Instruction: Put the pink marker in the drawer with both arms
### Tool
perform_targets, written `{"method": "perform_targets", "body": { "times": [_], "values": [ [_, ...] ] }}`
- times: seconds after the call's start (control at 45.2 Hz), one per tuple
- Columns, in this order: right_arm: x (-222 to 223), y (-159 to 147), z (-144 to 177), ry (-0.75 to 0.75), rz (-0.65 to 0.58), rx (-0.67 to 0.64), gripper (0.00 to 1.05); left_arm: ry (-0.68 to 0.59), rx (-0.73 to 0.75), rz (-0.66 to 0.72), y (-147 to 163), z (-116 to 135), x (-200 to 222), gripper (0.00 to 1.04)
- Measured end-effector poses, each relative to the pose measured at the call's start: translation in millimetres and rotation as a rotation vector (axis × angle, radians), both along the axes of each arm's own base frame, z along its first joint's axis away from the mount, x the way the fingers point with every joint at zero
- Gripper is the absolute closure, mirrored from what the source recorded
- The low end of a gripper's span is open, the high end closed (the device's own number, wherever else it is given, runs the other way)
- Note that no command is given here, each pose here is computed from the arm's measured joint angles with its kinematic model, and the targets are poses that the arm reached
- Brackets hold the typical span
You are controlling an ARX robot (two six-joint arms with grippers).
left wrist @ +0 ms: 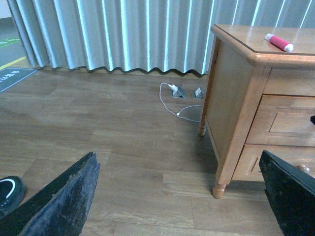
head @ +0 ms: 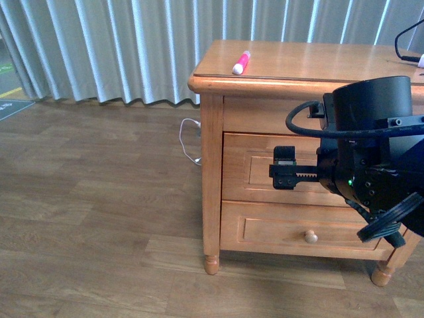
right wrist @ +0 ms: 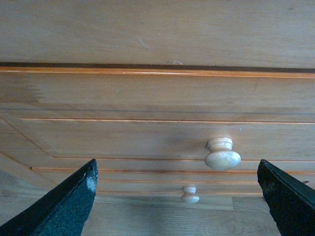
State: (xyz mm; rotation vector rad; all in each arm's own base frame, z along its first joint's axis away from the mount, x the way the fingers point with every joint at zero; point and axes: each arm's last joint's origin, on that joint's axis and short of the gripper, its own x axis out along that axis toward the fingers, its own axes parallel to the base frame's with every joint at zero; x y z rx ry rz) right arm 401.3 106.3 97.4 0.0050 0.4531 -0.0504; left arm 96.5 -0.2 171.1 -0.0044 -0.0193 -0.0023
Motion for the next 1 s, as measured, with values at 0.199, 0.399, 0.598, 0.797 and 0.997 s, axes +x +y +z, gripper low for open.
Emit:
{"method": "perform_targets", "body": {
  "times": [0.199,0.399,0.598,0.797,0.997],
  "values": [
    [17,-4,-14,0.012,-0.015,-0.014,0.09,0.000,0.000,0.000,0,0,0,0.06],
    [28,-11,-21,0.011,-0.029,-0.025,0.09,0.000,0.000,0.000,0,0,0,0.06],
    [32,-12,-29,0.027,-0.019,-0.041,0.09,0.000,0.000,0.000,0,0,0,0.06],
    [35,-13,-33,0.034,-0.018,-0.054,0.09,0.000,0.000,0.000,0,0,0,0.06],
    [36,-17,-33,0.036,-0.022,-0.058,0.22,0.000,0.000,0.000,0,0,0,0.06]
  ]
}}
